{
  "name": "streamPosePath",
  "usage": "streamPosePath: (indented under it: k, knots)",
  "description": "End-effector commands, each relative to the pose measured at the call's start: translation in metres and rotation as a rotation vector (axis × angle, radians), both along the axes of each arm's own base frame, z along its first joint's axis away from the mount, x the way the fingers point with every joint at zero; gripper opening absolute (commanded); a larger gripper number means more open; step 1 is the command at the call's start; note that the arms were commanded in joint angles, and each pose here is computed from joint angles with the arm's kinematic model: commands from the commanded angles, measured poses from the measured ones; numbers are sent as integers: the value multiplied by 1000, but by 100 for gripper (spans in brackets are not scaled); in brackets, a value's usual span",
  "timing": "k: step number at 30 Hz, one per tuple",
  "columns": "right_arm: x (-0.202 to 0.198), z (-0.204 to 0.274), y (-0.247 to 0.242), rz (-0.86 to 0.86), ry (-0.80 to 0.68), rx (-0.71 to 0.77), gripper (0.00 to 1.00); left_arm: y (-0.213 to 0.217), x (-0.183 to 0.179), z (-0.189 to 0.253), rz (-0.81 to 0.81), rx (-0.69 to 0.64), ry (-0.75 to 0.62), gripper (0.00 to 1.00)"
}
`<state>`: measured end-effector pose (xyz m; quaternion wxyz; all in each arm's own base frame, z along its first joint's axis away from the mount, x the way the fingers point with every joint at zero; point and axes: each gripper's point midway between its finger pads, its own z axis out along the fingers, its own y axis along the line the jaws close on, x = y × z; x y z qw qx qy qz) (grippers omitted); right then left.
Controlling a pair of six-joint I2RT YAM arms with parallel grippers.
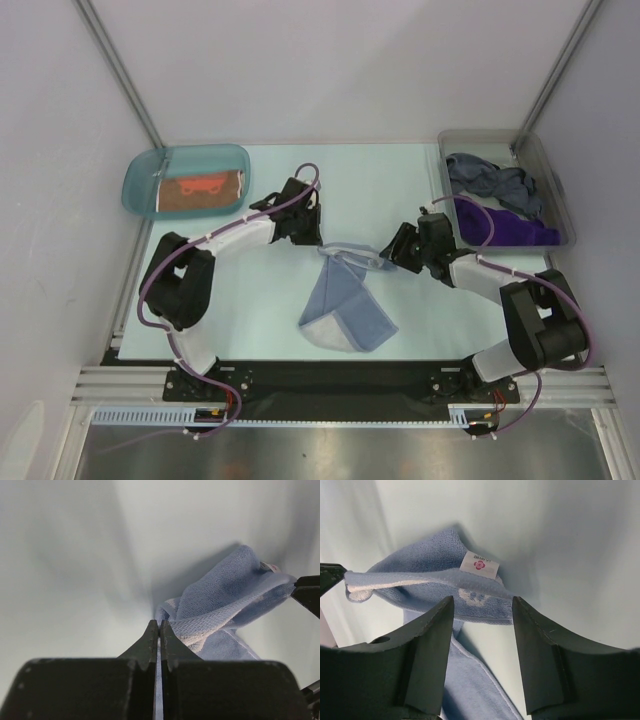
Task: Fold and stack the towels
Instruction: Flatten out the crumpled towel
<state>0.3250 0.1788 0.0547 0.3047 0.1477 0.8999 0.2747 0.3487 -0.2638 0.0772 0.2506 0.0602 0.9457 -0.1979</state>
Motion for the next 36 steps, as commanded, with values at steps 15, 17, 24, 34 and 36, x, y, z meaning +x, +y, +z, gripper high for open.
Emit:
streamPosePath:
  k: [15, 17, 24, 34, 36]
  knots:
    - [-13, -8, -11, -11, -38, -20, 52, -5, 11, 3, 19, 6, -19, 0]
    - [-15, -13, -9, -6, -30, -11, 51, -6, 11, 2, 17, 5, -16, 0]
    - [-13, -14, -4, 34, -75, -3, 33, -6, 11, 2, 15, 4, -17, 0]
    - [14, 114, -14, 76, -424, -160, 0, -8, 23, 105, -5, -60, -197, 0]
    - [9, 164, -14, 98, -477, -228, 0, 0, 19, 159, -3, -88, -304, 0]
